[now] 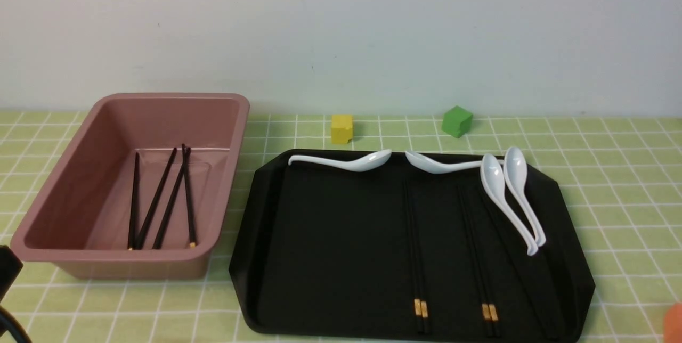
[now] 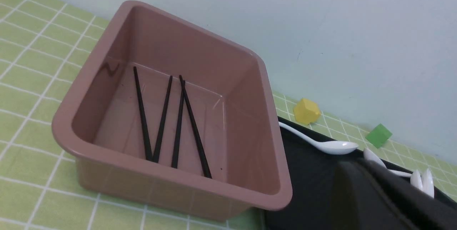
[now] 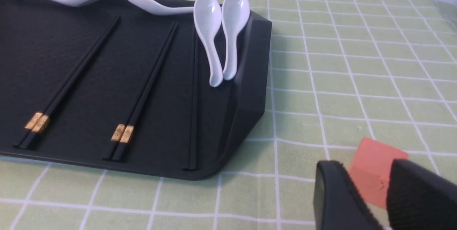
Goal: On green tablecloth take chopsticks from black tray and put them in box.
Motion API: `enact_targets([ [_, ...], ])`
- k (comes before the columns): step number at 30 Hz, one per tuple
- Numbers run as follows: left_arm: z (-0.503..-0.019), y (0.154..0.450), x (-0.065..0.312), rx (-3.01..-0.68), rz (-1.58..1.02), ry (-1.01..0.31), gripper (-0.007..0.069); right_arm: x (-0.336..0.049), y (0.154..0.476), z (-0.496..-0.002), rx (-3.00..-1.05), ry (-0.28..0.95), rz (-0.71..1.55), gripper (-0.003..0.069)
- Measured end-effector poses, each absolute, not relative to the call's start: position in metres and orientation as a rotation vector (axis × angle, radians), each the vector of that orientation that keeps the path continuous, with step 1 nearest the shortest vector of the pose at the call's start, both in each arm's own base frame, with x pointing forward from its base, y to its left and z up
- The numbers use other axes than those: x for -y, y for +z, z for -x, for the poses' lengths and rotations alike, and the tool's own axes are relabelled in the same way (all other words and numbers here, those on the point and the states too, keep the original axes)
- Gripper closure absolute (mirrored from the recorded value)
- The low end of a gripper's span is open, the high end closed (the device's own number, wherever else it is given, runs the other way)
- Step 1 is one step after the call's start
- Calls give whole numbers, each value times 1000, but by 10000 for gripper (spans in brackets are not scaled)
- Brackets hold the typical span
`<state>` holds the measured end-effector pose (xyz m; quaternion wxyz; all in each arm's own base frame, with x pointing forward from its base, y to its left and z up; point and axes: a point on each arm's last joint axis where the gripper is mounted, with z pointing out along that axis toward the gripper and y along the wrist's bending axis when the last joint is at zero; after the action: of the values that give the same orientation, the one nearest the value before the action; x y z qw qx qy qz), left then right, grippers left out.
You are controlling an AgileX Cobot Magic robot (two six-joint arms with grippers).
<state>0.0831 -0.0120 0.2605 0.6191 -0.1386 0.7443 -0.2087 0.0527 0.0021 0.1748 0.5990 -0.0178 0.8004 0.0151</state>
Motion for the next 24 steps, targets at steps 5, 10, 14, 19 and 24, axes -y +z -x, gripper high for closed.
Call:
enact_targets([
  [5,-81,260,21,-1737,222,-564,637,-2,175,-53,-1856,34,41,419],
  [10,-79,260,28,-1758,153,-620,635,-2,175,-53,-1856,34,41,419],
  [14,-79,260,28,-1760,150,-621,633,-2,175,-53,-1856,34,41,419],
  [19,-72,259,25,-1719,93,-570,627,-2,175,-53,-1856,34,41,419],
  [24,-59,243,16,-1647,25,-436,624,-2,175,-53,-1856,34,41,419],
])
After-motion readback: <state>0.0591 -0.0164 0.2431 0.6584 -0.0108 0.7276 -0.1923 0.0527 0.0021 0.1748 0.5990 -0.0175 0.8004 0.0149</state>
